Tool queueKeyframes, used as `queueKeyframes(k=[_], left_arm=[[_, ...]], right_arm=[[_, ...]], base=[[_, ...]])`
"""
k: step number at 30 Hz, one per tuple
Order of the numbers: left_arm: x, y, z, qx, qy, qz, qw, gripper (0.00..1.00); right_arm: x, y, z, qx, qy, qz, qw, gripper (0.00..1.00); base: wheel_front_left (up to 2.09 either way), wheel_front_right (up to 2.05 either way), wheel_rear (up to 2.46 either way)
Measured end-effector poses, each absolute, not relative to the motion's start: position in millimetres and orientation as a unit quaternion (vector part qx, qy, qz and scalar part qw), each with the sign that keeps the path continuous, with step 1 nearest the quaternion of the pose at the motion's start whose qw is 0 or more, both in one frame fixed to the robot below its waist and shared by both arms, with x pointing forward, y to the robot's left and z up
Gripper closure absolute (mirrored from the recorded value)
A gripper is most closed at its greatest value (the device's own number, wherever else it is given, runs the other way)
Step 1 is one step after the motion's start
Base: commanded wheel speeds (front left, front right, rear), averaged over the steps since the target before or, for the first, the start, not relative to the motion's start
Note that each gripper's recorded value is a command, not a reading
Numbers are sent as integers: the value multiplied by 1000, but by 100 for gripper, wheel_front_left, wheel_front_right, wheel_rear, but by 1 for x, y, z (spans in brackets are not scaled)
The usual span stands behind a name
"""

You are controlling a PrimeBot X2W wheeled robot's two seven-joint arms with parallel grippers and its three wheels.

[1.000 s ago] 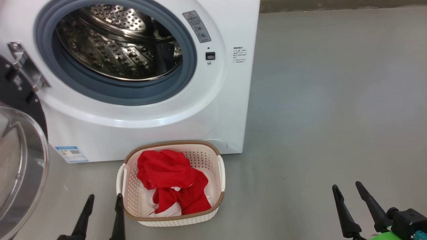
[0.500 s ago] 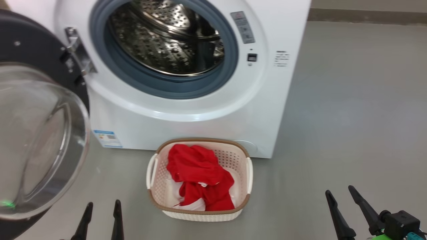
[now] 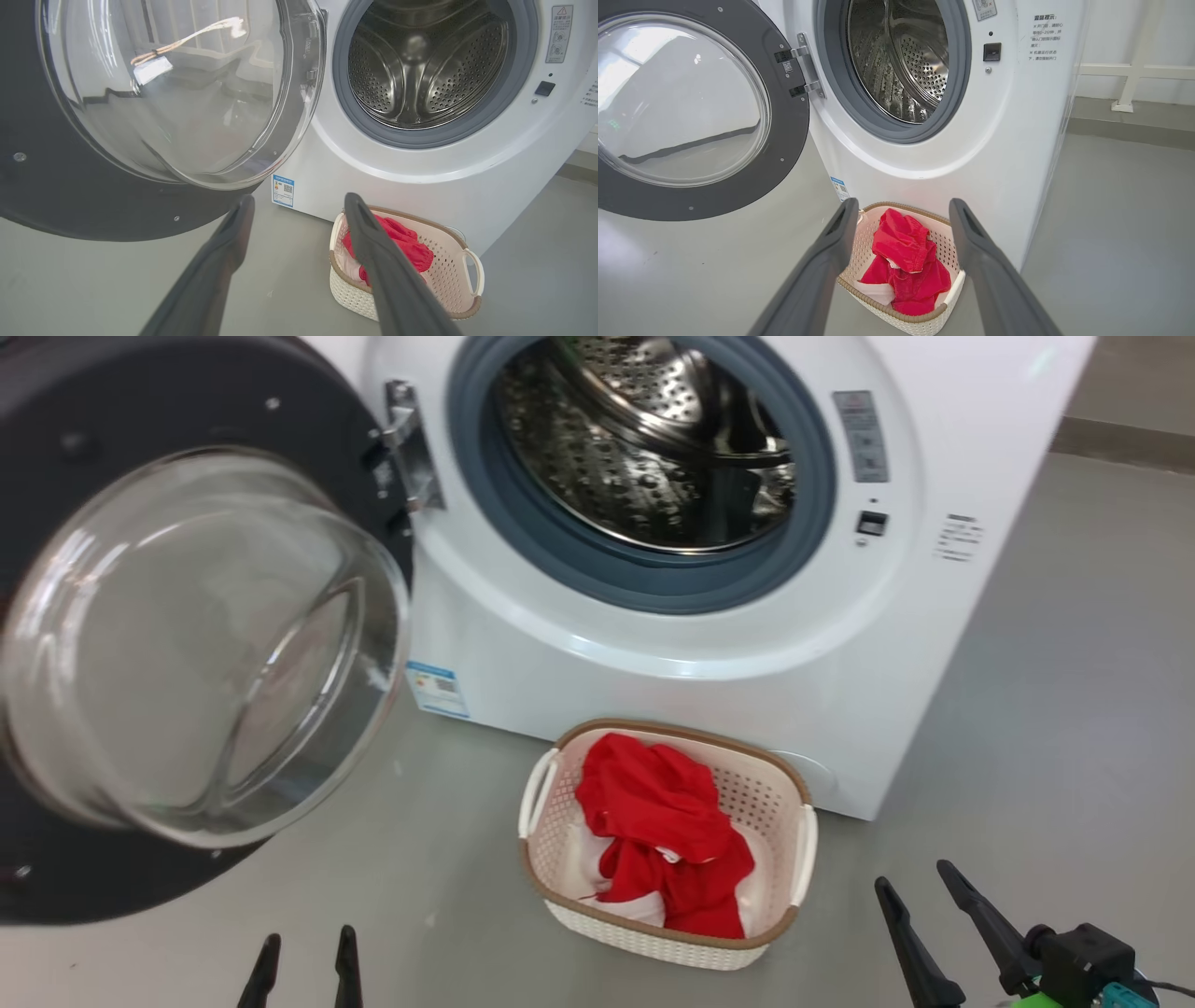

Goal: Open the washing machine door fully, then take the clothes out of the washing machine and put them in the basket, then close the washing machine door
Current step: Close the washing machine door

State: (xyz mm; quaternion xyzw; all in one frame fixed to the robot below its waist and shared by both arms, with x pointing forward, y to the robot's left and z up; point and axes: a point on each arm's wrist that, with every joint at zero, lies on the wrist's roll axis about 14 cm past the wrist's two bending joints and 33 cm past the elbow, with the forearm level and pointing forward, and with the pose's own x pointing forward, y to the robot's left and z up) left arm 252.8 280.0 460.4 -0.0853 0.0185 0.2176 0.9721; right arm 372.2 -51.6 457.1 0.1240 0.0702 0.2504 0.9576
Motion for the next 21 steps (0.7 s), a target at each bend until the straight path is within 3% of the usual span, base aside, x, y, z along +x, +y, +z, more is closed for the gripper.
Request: queueKeyframes(k=[12, 21], left_arm=[[210, 306, 459, -101, 13, 297, 949, 0], [201, 309, 457, -104, 17, 316, 943, 0]], right_arm=[[376, 10, 466, 112, 66, 345, 930, 0], [377, 25, 464, 111, 71, 367, 921, 0]], base=[[0, 0, 0], [0, 0, 0]])
